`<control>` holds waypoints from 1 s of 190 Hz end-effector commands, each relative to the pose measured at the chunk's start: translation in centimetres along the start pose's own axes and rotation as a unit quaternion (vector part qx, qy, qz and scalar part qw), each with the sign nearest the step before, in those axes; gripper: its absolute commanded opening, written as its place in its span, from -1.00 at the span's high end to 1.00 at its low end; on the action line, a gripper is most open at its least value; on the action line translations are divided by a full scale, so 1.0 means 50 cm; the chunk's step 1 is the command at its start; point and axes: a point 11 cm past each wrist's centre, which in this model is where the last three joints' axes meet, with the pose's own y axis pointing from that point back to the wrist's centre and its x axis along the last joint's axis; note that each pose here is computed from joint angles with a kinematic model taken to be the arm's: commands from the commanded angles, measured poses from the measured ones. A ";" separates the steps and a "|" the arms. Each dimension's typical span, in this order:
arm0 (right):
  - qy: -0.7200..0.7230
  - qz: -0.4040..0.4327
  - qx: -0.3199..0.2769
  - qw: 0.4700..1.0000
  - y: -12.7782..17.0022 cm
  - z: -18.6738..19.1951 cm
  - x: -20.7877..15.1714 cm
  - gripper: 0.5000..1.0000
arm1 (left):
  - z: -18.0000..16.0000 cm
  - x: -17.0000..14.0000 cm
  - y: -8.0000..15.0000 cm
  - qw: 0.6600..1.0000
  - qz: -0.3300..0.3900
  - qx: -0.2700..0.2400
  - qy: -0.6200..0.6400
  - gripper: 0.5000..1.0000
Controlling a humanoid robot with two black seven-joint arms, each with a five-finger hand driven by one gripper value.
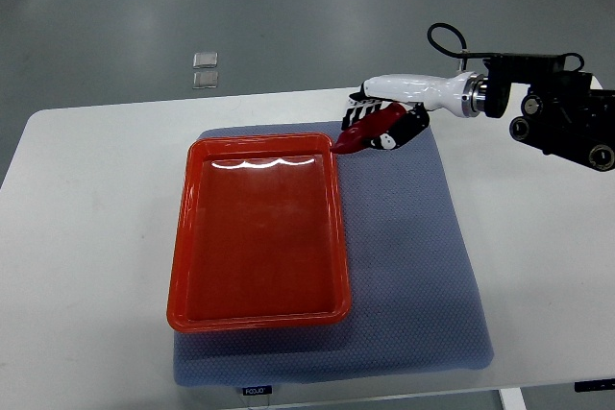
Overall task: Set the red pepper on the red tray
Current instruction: 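Carry the pepper over the red tray and lower it inside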
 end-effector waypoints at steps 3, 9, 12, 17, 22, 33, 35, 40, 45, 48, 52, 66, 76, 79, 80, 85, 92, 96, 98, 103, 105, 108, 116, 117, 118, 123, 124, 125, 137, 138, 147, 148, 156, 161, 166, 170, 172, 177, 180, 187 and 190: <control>-0.017 -0.011 0.033 0.999 -0.053 -0.054 -0.022 1.00 | 0.000 -0.001 0.000 1.000 -0.001 0.000 0.000 -1.00; -0.022 -0.018 0.046 0.999 -0.073 -0.074 -0.036 1.00 | -0.001 -0.001 0.000 1.000 -0.001 0.001 0.000 -1.00; -0.023 -0.020 0.050 0.998 -0.079 -0.081 -0.040 1.00 | 0.000 -0.001 0.000 1.000 -0.001 0.000 0.000 -1.00; -0.023 -0.026 0.056 0.998 -0.093 -0.094 -0.050 1.00 | -0.001 -0.001 0.000 1.000 -0.001 0.001 0.000 -1.00; -0.023 -0.033 0.064 0.997 -0.110 -0.110 -0.062 1.00 | 0.000 -0.001 0.000 1.000 -0.001 0.000 0.000 -1.00; -0.024 -0.039 0.073 0.996 -0.135 -0.129 -0.079 1.00 | 0.000 -0.001 0.000 1.000 -0.001 0.000 0.000 -1.00; -0.023 -0.040 0.074 0.996 -0.139 -0.133 -0.081 1.00 | 0.000 -0.001 0.000 1.000 -0.001 0.000 0.000 -1.00; -0.023 -0.043 0.078 0.996 -0.152 -0.143 -0.088 1.00 | 0.000 -0.002 0.000 1.000 -0.002 0.000 0.000 -1.00; -0.024 -0.046 0.084 0.995 -0.164 -0.156 -0.097 1.00 | 0.000 -0.002 0.000 1.000 -0.002 0.000 0.000 -1.00; -0.024 -0.048 0.086 0.995 -0.168 -0.160 -0.100 1.00 | 0.000 -0.002 0.000 1.000 -0.002 0.000 0.000 -1.00; -0.026 -0.051 0.091 0.994 -0.176 -0.169 -0.110 1.00 | 0.000 -0.002 0.000 1.000 -0.002 0.000 0.000 -1.00; -0.029 -0.063 0.104 0.992 -0.195 -0.196 -0.136 1.00 | 0.000 -0.002 0.000 1.000 -0.002 0.000 -0.001 -1.00; -0.020 -0.078 0.105 0.991 -0.203 -0.203 -0.157 1.00 | 0.000 -0.002 0.000 1.000 -0.002 0.000 -0.001 -1.00; -0.018 -0.081 0.104 0.991 -0.205 -0.203 -0.162 1.00 | 0.000 -0.002 0.000 1.000 -0.002 0.000 -0.001 -1.00; -0.016 -0.084 0.104 0.991 -0.207 -0.205 -0.167 1.00 | 0.000 -0.002 0.000 1.000 -0.002 0.000 -0.001 -1.00; -0.012 -0.089 0.104 0.991 -0.211 -0.207 -0.175 1.00 | 0.000 -0.002 0.000 1.000 -0.002 0.000 -0.001 -1.00; -0.006 -0.093 0.098 0.991 -0.213 -0.201 -0.183 1.00 | -0.001 -0.004 0.000 1.000 -0.003 0.001 -0.001 -1.00; -0.004 -0.095 0.094 0.991 -0.212 -0.195 -0.184 1.00 | 0.000 -0.004 0.000 1.000 -0.003 0.000 -0.001 -1.00; -0.003 -0.095 0.091 0.991 -0.212 -0.192 -0.184 1.00 | 0.000 -0.004 0.000 1.000 -0.003 0.000 -0.001 -1.00; -0.002 -0.095 0.088 0.992 -0.212 -0.187 -0.185 1.00 | 0.000 -0.004 0.000 1.000 -0.003 0.000 -0.001 -1.00; -0.002 -0.095 0.085 0.992 -0.211 -0.183 -0.185 1.00 | 0.000 -0.004 0.000 1.000 -0.003 0.000 -0.001 -1.00; -0.003 -0.094 0.082 0.992 -0.211 -0.178 -0.187 1.00 | 0.000 -0.004 0.000 1.000 -0.004 0.000 -0.001 -1.00; -0.004 -0.093 0.075 0.993 -0.210 -0.167 -0.191 1.00 | -0.001 -0.005 0.000 1.000 -0.006 0.001 -0.001 -1.00; -0.004 -0.093 0.075 0.993 -0.210 -0.167 -0.191 1.00 | -0.001 -0.005 0.000 1.000 -0.006 0.001 -0.001 -1.00; -0.005 -0.095 0.074 0.993 -0.209 -0.164 -0.193 1.00 | 0.000 -0.005 0.000 1.000 -0.007 0.000 -0.001 -1.00; -0.007 -0.094 0.070 0.993 -0.209 -0.158 -0.197 1.00 | 0.000 -0.005 0.000 1.000 -0.007 0.000 -0.001 -1.00; -0.008 -0.094 0.069 0.993 -0.208 -0.155 -0.198 1.00 | -0.002 -0.005 0.000 1.000 -0.008 0.001 -0.001 -1.00; -0.008 -0.094 0.069 0.993 -0.208 -0.155 -0.198 1.00 | -0.002 -0.005 0.000 1.000 -0.008 0.001 -0.001 -1.00; -0.010 -0.092 0.058 0.994 -0.206 -0.139 -0.201 1.00 | 0.000 -0.006 0.000 1.000 -0.011 0.000 -0.001 -1.00; -0.010 -0.092 0.058 0.994 -0.206 -0.139 -0.201 1.00 | 0.000 -0.006 0.000 1.000 -0.011 0.000 -0.001 -1.00; -0.007 -0.089 0.051 0.995 -0.205 -0.128 -0.201 1.00 | 0.000 -0.007 0.000 1.000 -0.012 0.000 -0.001 -1.00; -0.007 -0.089 0.051 0.995 -0.205 -0.128 -0.201 1.00 | 0.000 -0.007 0.000 1.000 -0.012 0.000 -0.001 -1.00; -0.005 -0.088 0.046 0.995 -0.203 -0.120 -0.205 1.00 | -0.001 -0.007 0.000 1.000 -0.012 0.001 -0.001 -1.00; -0.005 -0.089 0.045 0.995 -0.203 -0.117 -0.209 1.00 | -0.001 -0.008 0.000 1.000 -0.013 0.001 -0.002 -1.00; -0.004 -0.089 0.045 0.995 -0.203 -0.118 -0.208 1.00 | -0.002 -0.008 0.000 1.000 -0.013 0.001 -0.002 -1.00; -0.006 -0.088 0.044 0.995 -0.203 -0.116 -0.209 1.00 | -0.001 -0.009 0.000 1.000 -0.014 0.001 -0.002 -1.00; -0.006 -0.088 0.044 0.995 -0.203 -0.116 -0.209 1.00 | -0.002 -0.008 0.000 1.000 -0.013 0.001 -0.002 -1.00; -0.007 -0.090 0.043 0.995 -0.202 -0.115 -0.213 1.00 | -0.001 -0.009 0.000 1.000 -0.015 0.001 -0.002 -1.00; -0.008 -0.090 0.043 0.995 -0.202 -0.114 -0.215 1.00 | -0.002 -0.008 0.000 1.000 -0.014 0.001 -0.002 -1.00; -0.011 -0.089 0.043 0.995 -0.202 -0.113 -0.219 1.00 | -0.002 -0.008 0.000 1.000 -0.014 0.001 -0.002 -1.00; -0.013 -0.087 0.043 0.995 -0.202 -0.113 -0.219 1.00 | -0.002 -0.008 0.000 1.000 -0.014 0.001 -0.002 -1.00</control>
